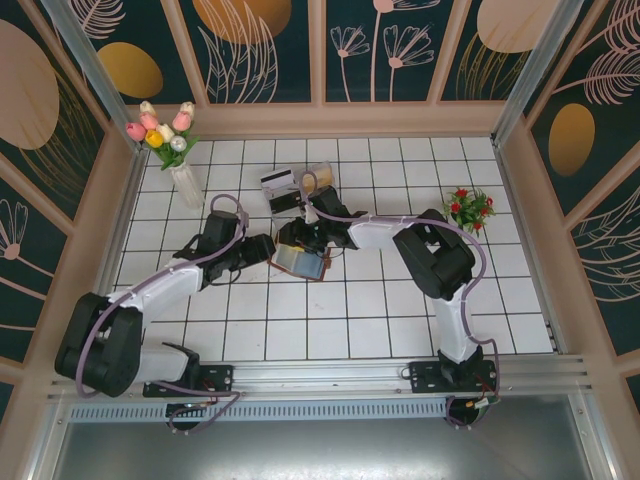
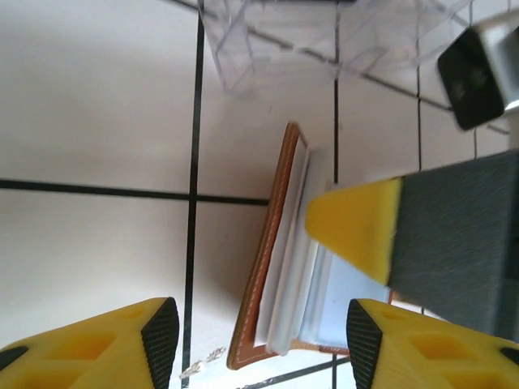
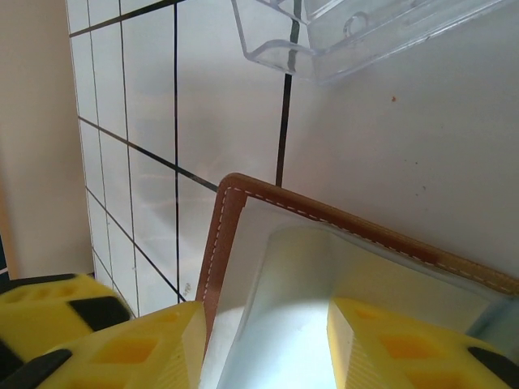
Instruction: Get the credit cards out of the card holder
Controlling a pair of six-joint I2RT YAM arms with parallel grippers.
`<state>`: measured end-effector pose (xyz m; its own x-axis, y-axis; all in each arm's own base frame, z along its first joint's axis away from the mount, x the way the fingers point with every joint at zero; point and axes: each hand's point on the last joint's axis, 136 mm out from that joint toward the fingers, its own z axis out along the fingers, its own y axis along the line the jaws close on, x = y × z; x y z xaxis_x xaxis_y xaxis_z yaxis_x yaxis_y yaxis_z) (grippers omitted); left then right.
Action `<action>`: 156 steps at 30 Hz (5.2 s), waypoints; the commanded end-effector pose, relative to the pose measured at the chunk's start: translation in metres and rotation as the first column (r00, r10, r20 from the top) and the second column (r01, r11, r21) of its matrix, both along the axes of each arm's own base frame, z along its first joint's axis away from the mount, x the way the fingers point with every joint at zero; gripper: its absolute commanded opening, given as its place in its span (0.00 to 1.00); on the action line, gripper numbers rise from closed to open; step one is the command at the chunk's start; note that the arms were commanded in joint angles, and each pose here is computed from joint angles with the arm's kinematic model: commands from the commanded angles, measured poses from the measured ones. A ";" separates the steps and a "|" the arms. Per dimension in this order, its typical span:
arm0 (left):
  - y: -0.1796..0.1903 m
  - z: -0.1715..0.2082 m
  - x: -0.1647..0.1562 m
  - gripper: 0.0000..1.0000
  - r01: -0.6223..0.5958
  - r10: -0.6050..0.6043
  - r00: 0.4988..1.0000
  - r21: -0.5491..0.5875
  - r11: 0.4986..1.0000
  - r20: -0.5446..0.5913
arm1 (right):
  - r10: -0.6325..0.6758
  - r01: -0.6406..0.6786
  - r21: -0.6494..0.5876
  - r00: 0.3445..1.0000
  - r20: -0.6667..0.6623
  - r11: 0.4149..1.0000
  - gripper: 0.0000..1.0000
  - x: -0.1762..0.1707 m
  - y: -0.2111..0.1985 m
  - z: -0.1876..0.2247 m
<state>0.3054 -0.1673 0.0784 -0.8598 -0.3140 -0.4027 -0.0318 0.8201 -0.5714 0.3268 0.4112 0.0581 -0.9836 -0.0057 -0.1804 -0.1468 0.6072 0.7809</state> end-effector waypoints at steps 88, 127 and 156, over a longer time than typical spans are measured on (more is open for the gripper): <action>-0.036 -0.056 -0.025 0.00 0.024 -0.035 0.988 -0.072 0.997 -0.150 | -0.219 0.218 -0.350 0.975 0.038 0.911 0.29 -0.029 -0.097 -0.024; -0.045 -0.067 -0.032 0.00 0.080 -0.097 0.977 -0.093 0.992 -0.190 | -0.061 0.060 0.027 0.997 0.037 0.998 0.29 -0.036 -0.047 0.038; -0.021 -0.051 -0.030 0.18 -0.001 0.002 0.988 0.008 1.000 -0.157 | -0.041 0.041 0.000 0.998 -0.036 0.999 0.35 -0.027 -0.029 -0.008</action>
<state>0.2786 -0.2017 0.0268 -0.9189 -0.3076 -0.2470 -0.0979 0.7844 -0.6124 0.2933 0.3760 0.0464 -0.9911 0.0327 -0.1294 -0.0816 0.6193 0.7809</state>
